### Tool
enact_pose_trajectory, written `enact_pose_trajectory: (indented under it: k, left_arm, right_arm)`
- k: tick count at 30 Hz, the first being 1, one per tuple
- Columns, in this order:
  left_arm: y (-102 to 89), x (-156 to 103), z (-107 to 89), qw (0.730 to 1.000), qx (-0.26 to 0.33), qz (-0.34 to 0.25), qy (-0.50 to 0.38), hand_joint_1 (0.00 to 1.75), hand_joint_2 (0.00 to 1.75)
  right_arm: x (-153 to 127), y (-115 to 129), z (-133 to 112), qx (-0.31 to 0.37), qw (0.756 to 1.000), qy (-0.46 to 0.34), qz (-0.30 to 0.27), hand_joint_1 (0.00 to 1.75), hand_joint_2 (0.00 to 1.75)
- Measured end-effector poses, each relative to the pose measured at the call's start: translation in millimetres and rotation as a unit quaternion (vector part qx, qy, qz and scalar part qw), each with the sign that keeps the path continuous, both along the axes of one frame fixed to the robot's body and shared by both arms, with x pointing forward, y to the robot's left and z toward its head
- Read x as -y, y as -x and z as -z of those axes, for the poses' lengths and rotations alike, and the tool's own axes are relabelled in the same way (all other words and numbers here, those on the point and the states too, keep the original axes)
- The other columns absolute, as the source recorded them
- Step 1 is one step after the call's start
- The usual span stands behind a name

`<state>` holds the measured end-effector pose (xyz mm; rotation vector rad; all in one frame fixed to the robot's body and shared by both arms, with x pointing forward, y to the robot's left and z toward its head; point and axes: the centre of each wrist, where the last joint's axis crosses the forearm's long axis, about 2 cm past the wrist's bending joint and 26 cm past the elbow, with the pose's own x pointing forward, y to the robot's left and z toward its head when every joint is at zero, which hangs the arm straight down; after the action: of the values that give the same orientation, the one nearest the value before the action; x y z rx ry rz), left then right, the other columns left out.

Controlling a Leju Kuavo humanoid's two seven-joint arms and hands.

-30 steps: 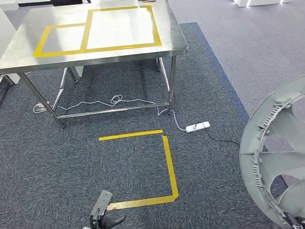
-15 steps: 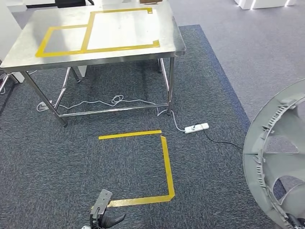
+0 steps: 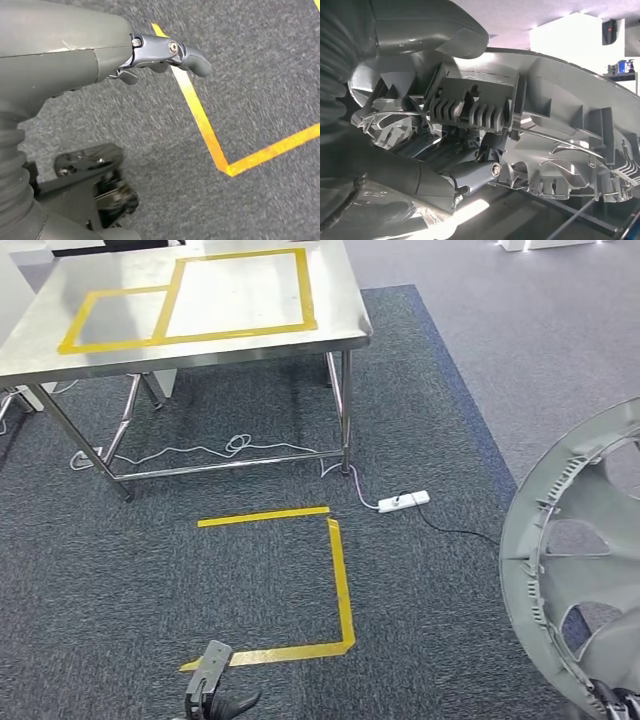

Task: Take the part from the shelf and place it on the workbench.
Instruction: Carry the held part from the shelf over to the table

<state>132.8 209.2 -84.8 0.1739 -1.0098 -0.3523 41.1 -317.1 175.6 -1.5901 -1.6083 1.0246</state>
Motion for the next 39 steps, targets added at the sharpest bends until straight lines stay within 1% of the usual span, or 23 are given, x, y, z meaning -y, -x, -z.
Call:
enact_pose_trajectory:
  k: [12,19,31,34,37,39]
  left_arm:
    - [2.2,2,0.2,1.0,0.008,-0.008,-0.003,0.0,1.75]
    - [1.9,-2,0.3,0.999,0.01,-0.028,-0.018,0.0,1.75]
    - [-1.5,-7,0.4,1.0,0.002,-0.026,-0.013,0.0,1.75]
    - [1.3,-7,1.1,1.0,0.001,-0.025,-0.015,0.0,1.75]
    - [8.9,-6,3.1,1.0,-0.002,-0.021,-0.019,0.0,1.75]
    - [10.8,-4,3.2,1.0,-0.002,-0.017,-0.019,0.0,1.75]
  right_arm:
    - [-1,3,0,-0.006,1.0,0.003,-0.004,1.75,1.75]
    - [-2,7,0,-0.012,1.0,0.004,-0.006,1.75,1.75]
    - [-4,-2,-1,-0.015,0.999,-0.02,0.033,1.75,1.75]
    - [-3,4,-3,-0.021,0.999,-0.019,0.035,1.75,1.75]
    - [-5,13,-7,-0.028,0.999,-0.014,0.021,1.75,1.75]
    - [-6,17,-9,-0.03,0.999,-0.011,0.013,1.75,1.75]
